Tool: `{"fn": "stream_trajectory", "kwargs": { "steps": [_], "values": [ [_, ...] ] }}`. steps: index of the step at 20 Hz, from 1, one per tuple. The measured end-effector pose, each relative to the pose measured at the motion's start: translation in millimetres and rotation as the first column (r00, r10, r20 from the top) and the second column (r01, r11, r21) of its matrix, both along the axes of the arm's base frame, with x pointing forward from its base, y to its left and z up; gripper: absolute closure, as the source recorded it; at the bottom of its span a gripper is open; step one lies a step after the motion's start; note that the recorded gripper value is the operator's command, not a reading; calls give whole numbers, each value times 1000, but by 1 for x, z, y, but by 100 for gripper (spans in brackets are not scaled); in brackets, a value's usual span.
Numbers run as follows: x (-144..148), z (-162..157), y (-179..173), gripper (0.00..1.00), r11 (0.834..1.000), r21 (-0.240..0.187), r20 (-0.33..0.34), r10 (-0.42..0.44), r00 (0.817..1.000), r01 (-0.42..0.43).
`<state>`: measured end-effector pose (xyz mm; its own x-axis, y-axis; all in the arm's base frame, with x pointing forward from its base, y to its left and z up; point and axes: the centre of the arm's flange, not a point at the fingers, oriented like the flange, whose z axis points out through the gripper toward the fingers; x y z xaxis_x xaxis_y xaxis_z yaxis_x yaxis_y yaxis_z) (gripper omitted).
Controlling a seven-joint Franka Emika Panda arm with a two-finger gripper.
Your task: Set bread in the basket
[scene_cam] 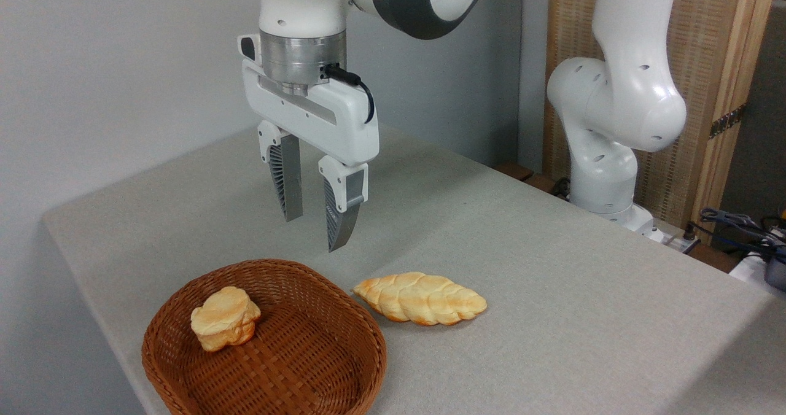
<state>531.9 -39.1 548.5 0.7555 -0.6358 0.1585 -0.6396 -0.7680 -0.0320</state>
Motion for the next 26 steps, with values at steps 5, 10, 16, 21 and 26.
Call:
{"fn": "stream_trajectory", "kwargs": {
  "steps": [5,10,16,21,26],
  "values": [
    [9,19,0,0,1000,7,42,5,999,-5],
    [16,20,-2,0,1000,8,44,3,999,-3],
    [16,19,-2,0,1000,8,42,2,999,-2],
    [10,15,-2,0,1000,12,-19,-2,1000,2],
    [3,1,2,0,1000,15,-77,1,997,0]
  ]
}}
